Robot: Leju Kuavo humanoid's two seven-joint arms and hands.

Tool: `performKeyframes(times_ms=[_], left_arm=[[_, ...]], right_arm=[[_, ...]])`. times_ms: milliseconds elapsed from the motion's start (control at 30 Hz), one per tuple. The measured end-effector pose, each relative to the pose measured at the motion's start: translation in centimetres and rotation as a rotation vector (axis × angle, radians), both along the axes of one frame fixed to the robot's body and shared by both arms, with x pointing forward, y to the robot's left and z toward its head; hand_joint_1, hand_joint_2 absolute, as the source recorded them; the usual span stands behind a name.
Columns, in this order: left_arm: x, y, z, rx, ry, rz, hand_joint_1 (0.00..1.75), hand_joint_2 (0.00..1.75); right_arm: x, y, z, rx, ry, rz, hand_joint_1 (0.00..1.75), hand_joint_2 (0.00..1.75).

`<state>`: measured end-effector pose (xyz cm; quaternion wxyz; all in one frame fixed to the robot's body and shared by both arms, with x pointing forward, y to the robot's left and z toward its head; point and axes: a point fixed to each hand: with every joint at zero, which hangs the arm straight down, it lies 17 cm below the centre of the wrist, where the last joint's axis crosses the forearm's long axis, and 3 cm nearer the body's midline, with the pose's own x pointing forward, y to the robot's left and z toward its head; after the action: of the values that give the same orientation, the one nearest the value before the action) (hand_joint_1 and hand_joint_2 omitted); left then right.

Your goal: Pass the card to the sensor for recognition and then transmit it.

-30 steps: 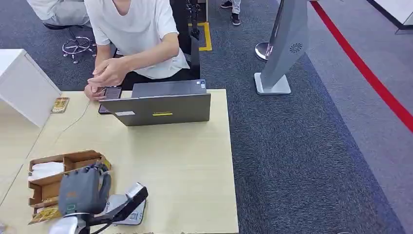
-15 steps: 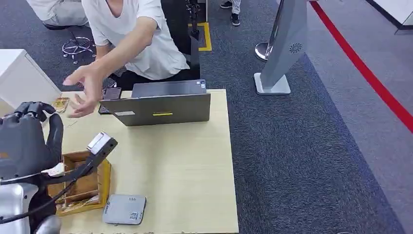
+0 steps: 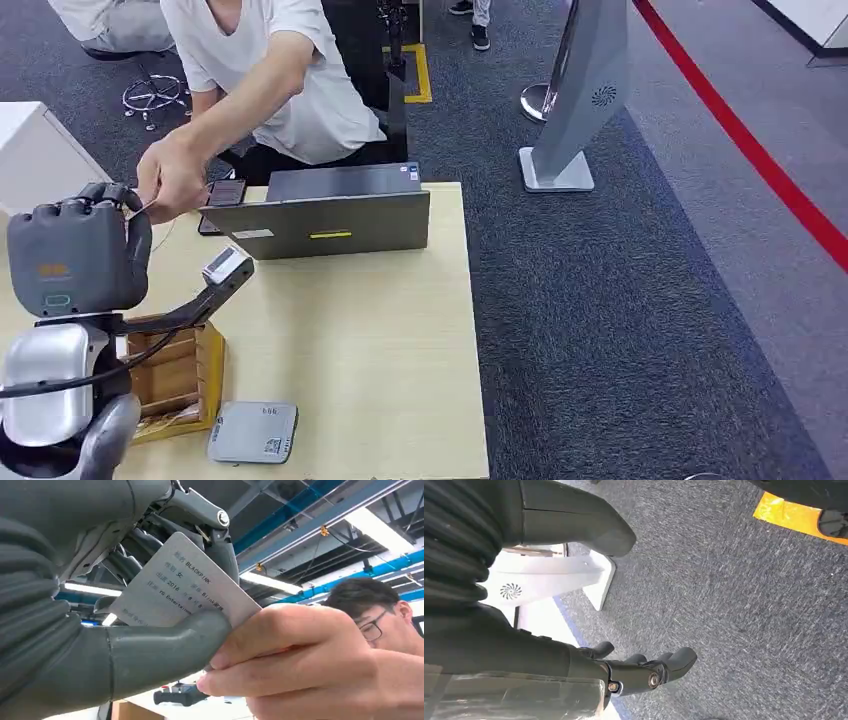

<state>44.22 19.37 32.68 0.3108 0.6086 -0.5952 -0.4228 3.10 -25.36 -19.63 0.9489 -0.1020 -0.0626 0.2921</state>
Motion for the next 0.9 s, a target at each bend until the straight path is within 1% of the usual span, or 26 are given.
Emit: performKeyframes(times_ms=[100, 133, 333, 433, 600, 800, 900], left_arm=[[0.1, 0.0, -0.1, 0.002, 0.002, 0.001, 1.75, 1.75], [0.1, 0.0, -0.2, 0.003, 0.004, 0.002, 0.00, 1.75], [0.0, -0.6, -0.8, 0.006, 0.026, -0.019, 0.00, 1.75], [-0.9, -1.5, -0.7, -0.008, 0.021, -0.056, 0.00, 1.75], [-4.6, -3.0, 0.1, -0.060, 0.002, -0.140, 0.00, 1.75], [-9.2, -3.9, 0.1, -0.115, 0.013, -0.208, 0.00, 1.75], [-10.5, -4.0, -0.1, -0.126, 0.021, -0.227, 0.00, 1.75]], right_arm=[[0.0, 0.0, 0.0, 0.000, 0.000, 0.000, 0.00, 1.75], [0.0, 0.0, 0.0, 0.000, 0.000, 0.000, 0.00, 1.75], [-0.3, -0.1, 0.0, -0.007, 0.014, -0.005, 0.00, 1.75], [-0.2, -0.1, 0.0, -0.005, 0.011, -0.020, 0.00, 1.75], [0.0, -0.3, 0.1, -0.008, 0.000, -0.072, 0.00, 1.75], [0.1, -0.6, 0.2, -0.013, -0.002, -0.094, 0.00, 1.75], [0.1, -0.7, 0.2, -0.017, -0.002, -0.096, 0.00, 1.75]])
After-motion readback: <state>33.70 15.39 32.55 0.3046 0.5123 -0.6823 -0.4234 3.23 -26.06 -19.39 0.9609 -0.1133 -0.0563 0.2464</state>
